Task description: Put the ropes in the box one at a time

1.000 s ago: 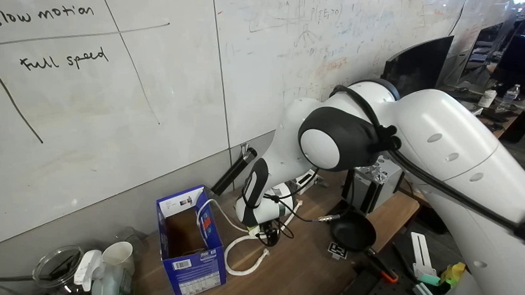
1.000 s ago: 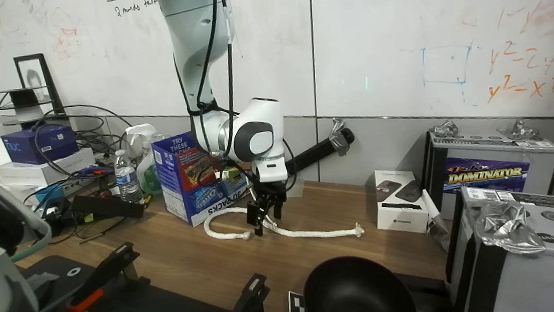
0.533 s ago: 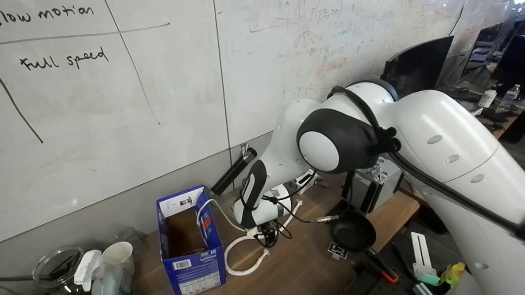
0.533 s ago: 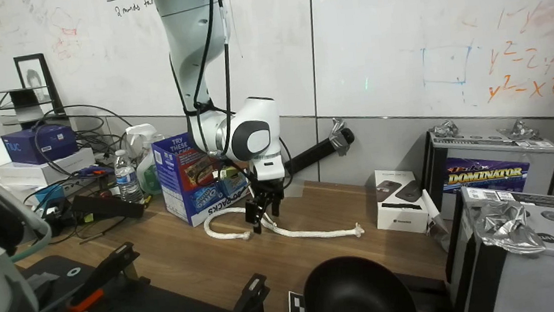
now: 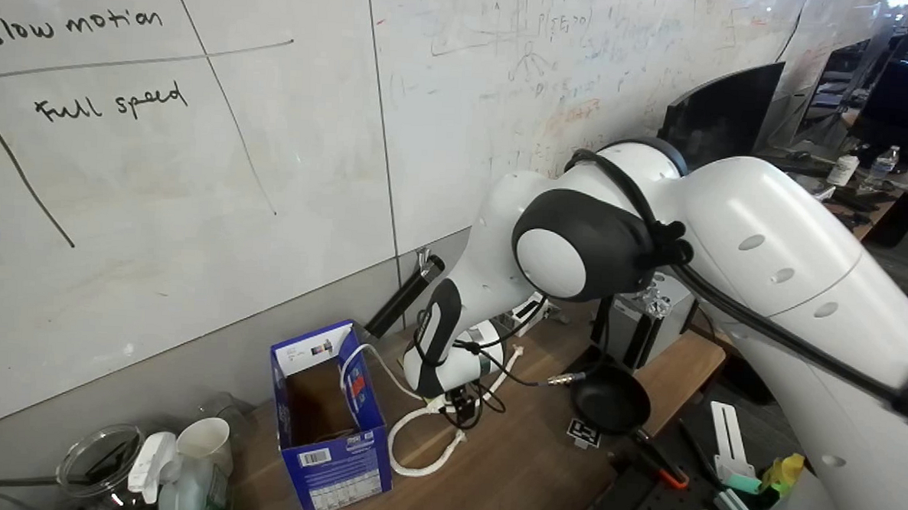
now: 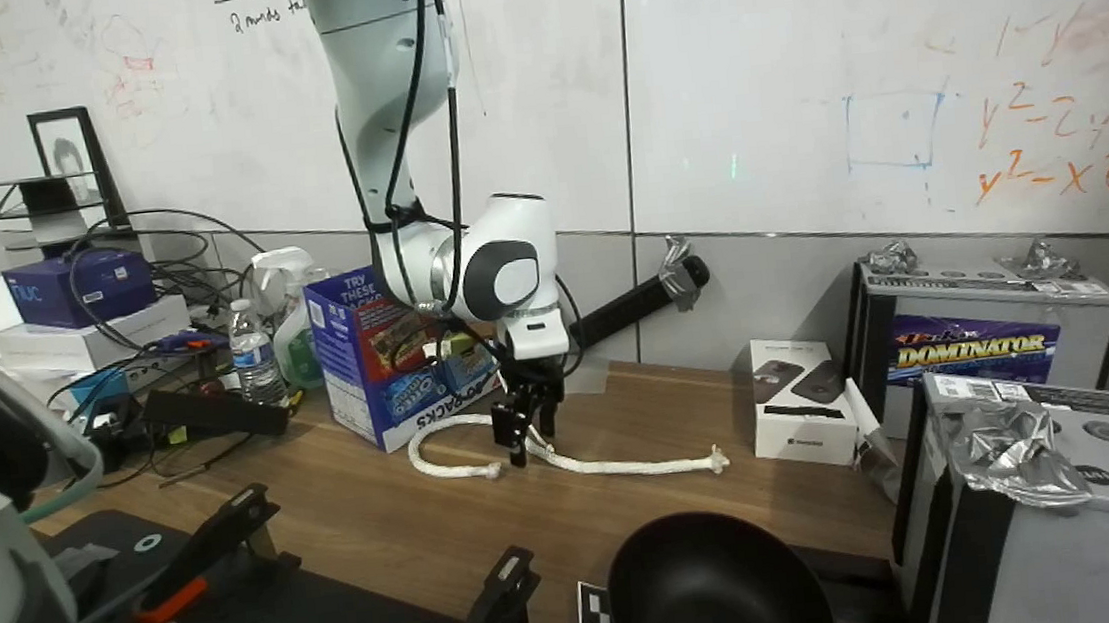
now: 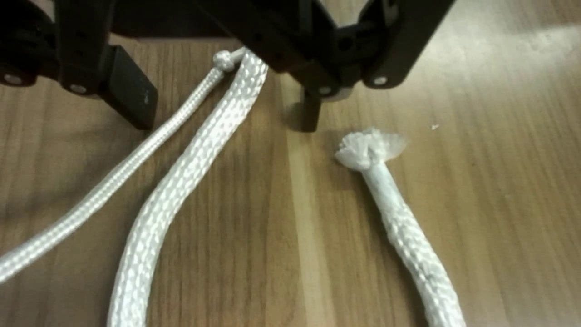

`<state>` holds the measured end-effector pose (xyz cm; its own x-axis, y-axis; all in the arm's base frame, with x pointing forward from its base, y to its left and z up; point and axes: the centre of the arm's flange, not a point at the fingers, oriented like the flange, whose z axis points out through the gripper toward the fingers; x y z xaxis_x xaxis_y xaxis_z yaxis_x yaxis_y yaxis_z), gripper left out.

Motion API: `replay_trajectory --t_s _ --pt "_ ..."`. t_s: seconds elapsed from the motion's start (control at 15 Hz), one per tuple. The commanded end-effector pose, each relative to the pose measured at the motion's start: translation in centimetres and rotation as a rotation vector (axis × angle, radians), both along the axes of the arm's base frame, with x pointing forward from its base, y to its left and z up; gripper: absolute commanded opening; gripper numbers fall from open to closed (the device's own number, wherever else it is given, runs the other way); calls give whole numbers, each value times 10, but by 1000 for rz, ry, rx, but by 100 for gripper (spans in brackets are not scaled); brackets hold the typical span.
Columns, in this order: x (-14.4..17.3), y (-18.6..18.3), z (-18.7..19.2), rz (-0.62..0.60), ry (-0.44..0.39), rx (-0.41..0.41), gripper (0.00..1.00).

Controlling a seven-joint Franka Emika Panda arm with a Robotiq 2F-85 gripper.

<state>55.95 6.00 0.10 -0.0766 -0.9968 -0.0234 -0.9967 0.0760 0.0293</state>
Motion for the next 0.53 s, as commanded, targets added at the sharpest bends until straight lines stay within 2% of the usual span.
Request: replay_trajectory --t_s 0.0,0.4,0.47 --pt "5 4 -1 16 -12 -29 49" --pt "6 4 2 25 -16 -29 5" --pt "6 4 3 26 -16 -29 4"
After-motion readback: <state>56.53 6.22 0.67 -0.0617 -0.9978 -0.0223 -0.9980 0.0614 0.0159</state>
